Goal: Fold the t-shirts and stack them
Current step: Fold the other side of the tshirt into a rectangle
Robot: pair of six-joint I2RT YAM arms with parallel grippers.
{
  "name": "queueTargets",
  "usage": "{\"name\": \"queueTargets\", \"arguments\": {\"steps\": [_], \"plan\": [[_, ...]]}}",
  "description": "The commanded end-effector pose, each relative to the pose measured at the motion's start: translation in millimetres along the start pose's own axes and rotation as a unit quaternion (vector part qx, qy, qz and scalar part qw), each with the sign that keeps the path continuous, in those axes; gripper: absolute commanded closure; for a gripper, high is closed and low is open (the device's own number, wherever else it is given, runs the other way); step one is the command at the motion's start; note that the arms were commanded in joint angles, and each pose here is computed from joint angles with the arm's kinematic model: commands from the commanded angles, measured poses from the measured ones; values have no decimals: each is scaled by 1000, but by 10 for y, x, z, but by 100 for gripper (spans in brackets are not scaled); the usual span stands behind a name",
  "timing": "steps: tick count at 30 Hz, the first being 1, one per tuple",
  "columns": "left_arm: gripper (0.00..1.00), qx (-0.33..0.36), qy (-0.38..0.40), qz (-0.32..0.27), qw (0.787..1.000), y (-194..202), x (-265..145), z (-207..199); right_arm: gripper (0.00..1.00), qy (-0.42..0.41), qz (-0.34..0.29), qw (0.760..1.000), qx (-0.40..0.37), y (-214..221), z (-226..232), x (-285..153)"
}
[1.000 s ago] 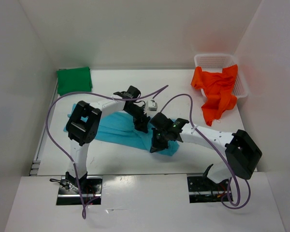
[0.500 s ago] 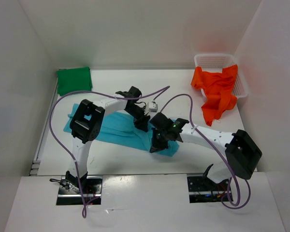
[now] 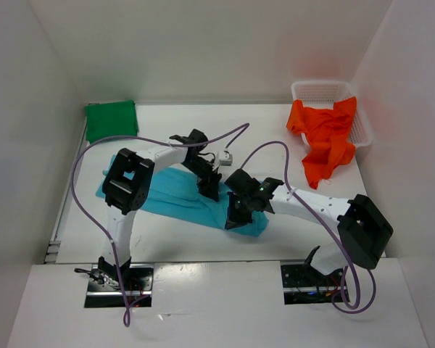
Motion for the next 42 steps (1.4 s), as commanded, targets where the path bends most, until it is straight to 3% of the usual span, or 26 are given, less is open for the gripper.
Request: {"name": "queueTargets", "arguments": {"steps": [1,5,7,10,15,25,32,42], "plan": [[22,31,16,-50,998,-313,-248,-217,100,-3,-5,1000,4,-22,6,22],[27,33,15,-63,997,-378,-340,-272,100,-4,-5,1000,4,-5,-7,11],[42,30,16,-60,998,-348,-328,-272,100,-4,-5,1000,4,-5,-7,11],[50,22,32,-36,999,-221,-221,-256,100,-4,-5,1000,4,-5,-7,11],[48,38,63,20,997,-45,0,-329,100,2,-5,1000,5,1,-29,12],[33,35,59,43,997,95,134,-205,100,3,-11,1000,9,-15,-25,-7],[27,34,11,32,999,18,91,-120,100,14,-14,1000,19,-7,-69,16],[23,30,-1,25,999,-46,86,-85,100,22,-15,1000,15,-44,-69,33]]}}
Point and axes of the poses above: each gripper's point midway between its finger pads, its own x axis out along the fingers, its own z axis along the line the jaws close on, y = z × x, the point moved 3 cm from there along -x, back along the fingers, and after that the axes turned 14 degrees about -x, right-handed, at the moved point
